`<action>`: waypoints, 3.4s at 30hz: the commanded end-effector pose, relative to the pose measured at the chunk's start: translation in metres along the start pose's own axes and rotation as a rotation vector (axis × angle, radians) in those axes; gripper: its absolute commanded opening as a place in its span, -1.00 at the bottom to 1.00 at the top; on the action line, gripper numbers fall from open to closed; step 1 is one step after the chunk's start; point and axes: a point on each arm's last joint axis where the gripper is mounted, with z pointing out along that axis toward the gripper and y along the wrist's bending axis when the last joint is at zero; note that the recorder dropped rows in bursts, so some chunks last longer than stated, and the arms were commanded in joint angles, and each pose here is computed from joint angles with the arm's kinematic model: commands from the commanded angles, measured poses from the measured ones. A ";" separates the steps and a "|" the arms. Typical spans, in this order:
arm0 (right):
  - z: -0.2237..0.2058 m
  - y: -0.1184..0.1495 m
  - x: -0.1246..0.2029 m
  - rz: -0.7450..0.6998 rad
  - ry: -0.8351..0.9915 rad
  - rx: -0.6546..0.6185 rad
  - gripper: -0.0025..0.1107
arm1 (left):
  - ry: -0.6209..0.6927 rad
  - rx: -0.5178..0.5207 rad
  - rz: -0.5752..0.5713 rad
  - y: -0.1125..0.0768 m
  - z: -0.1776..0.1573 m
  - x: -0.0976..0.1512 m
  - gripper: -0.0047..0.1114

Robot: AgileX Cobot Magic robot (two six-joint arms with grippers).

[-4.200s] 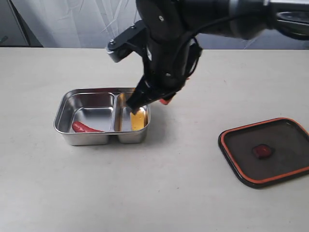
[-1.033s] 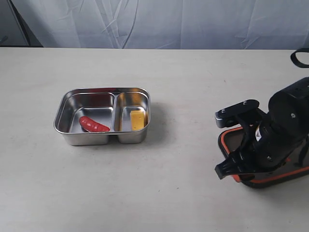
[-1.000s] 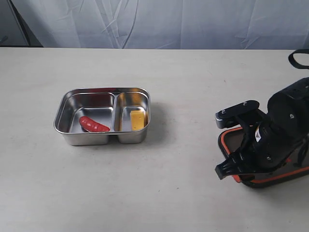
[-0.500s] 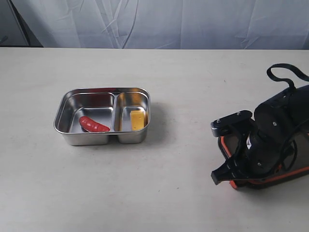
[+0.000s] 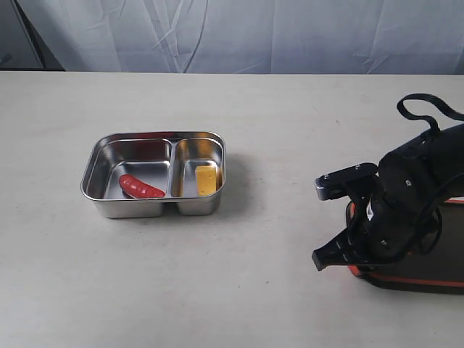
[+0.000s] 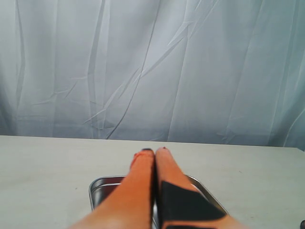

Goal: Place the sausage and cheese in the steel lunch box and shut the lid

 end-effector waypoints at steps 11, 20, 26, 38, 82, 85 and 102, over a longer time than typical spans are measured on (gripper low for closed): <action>-0.096 0.002 0.024 0.058 -0.279 -0.094 -0.97 | 0.003 0.011 0.006 -0.001 0.000 0.001 -0.92; -0.162 0.017 0.053 0.049 -0.565 -0.405 -0.97 | -0.021 0.393 -0.210 -0.034 -0.007 -0.004 -0.92; -0.186 0.032 0.057 0.020 -0.701 -0.642 -0.97 | 0.015 0.702 -0.168 -0.058 -0.022 -0.003 -0.92; -0.225 0.056 0.061 -0.069 -0.858 -1.113 -0.97 | 0.056 0.709 -0.053 -0.059 -0.022 0.004 -0.76; -0.247 0.089 0.004 -0.153 -0.959 -1.147 -0.97 | 0.425 0.179 0.088 -0.005 0.120 -0.040 -0.42; -0.240 0.093 0.000 -0.156 -0.920 -1.156 -0.97 | 0.450 0.065 0.006 0.004 0.122 -0.037 -0.65; -0.251 0.118 -0.013 -0.151 -0.928 -1.142 -0.97 | 0.382 0.631 -0.228 -0.043 0.114 -0.046 0.05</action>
